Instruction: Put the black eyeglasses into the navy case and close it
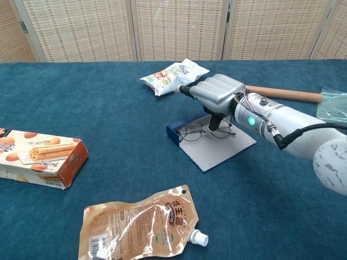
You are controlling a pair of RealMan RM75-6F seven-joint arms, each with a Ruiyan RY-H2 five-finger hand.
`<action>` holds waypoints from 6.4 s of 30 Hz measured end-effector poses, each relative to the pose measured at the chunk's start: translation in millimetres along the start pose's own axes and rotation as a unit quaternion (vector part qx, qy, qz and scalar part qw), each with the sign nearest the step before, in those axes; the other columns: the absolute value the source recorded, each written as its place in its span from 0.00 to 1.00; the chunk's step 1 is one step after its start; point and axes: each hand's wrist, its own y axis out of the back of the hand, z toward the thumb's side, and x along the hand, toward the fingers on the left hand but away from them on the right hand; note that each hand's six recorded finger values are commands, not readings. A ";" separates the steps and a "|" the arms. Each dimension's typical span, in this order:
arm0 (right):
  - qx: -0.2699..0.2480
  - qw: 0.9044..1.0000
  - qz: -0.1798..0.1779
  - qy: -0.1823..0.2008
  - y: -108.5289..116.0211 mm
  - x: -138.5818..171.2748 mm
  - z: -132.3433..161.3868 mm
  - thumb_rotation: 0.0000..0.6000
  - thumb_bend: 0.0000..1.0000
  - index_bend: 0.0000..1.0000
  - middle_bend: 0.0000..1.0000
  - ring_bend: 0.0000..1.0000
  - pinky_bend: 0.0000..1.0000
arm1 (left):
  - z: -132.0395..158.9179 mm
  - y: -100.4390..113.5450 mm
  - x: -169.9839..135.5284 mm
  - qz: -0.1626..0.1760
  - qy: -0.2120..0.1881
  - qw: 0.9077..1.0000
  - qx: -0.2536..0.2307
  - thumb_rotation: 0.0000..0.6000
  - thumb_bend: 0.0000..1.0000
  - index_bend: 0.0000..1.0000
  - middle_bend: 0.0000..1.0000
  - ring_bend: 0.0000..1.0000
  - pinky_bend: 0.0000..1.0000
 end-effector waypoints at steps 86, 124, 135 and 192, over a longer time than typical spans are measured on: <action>-0.025 0.999 -0.033 -0.030 -52.1 91.9 -80.4 1.00 0.13 0.20 0.95 1.00 1.00 | 15.0 2.0 3.0 -0.001 -0.019 1.000 0.002 1.00 0.19 0.18 0.06 0.04 0.18; -0.005 0.999 -0.046 0.003 -42.3 69.0 -56.7 1.00 0.31 0.20 0.96 1.00 1.00 | 6.7 0.1 0.0 -0.001 -0.009 1.000 0.000 1.00 0.19 0.18 0.06 0.04 0.18; -0.016 0.997 -0.064 0.031 -26.1 60.4 -35.1 1.00 0.35 0.27 0.97 1.00 1.00 | 5.4 -0.5 0.0 -0.002 -0.007 1.000 0.002 1.00 0.19 0.18 0.06 0.04 0.18; 0.022 0.998 -0.028 0.053 4.7 39.8 -14.5 1.00 0.53 0.53 0.99 1.00 1.00 | 1.5 -2.5 -2.5 -0.014 0.000 1.000 0.004 1.00 0.19 0.18 0.06 0.04 0.18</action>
